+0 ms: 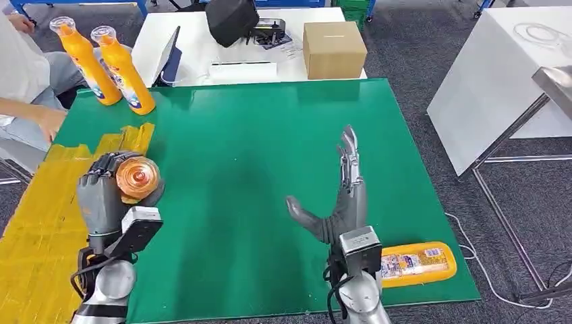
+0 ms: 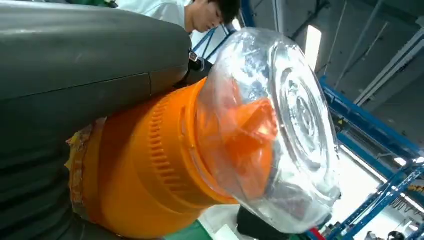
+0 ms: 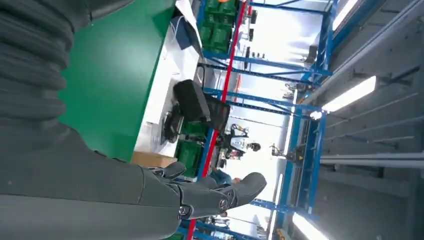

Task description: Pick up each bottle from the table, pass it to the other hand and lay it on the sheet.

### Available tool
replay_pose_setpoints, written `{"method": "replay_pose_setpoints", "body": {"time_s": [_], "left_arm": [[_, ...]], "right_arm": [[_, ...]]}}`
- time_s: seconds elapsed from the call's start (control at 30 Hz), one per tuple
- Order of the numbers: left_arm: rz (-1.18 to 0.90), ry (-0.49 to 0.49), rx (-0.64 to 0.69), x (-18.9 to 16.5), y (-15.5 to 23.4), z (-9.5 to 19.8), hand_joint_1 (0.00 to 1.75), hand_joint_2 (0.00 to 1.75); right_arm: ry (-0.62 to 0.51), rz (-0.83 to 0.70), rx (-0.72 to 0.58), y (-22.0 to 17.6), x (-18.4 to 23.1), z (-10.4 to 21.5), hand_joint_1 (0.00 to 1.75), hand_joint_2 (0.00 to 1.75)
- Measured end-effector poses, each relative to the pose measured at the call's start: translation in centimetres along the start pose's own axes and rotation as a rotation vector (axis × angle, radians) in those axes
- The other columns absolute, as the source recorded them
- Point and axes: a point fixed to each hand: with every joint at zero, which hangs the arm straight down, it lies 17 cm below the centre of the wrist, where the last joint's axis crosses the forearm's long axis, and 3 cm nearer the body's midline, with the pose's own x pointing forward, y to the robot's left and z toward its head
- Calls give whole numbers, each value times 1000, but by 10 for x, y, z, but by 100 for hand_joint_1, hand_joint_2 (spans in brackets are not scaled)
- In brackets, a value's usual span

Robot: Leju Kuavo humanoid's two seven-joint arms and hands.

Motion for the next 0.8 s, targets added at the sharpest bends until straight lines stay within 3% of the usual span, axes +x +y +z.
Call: {"method": "replay_pose_setpoints", "body": {"time_s": [0.27,0.43,0.6,0.8], "left_arm": [[-22,-5,1,-1,1,1,175,175],[-323,-79,-21,1,-3,2,175,175],[-599,-105,-142,-24,-37,20,175,175],[-666,-76,-273,-67,-65,45,175,175]], "right_arm": [[-4,8,-9,-5,1,0,0,175],[-1,16,-38,-13,0,0,0,175],[1,28,-47,-18,-2,1,0,175],[0,44,-46,-22,-4,2,0,175]]}}
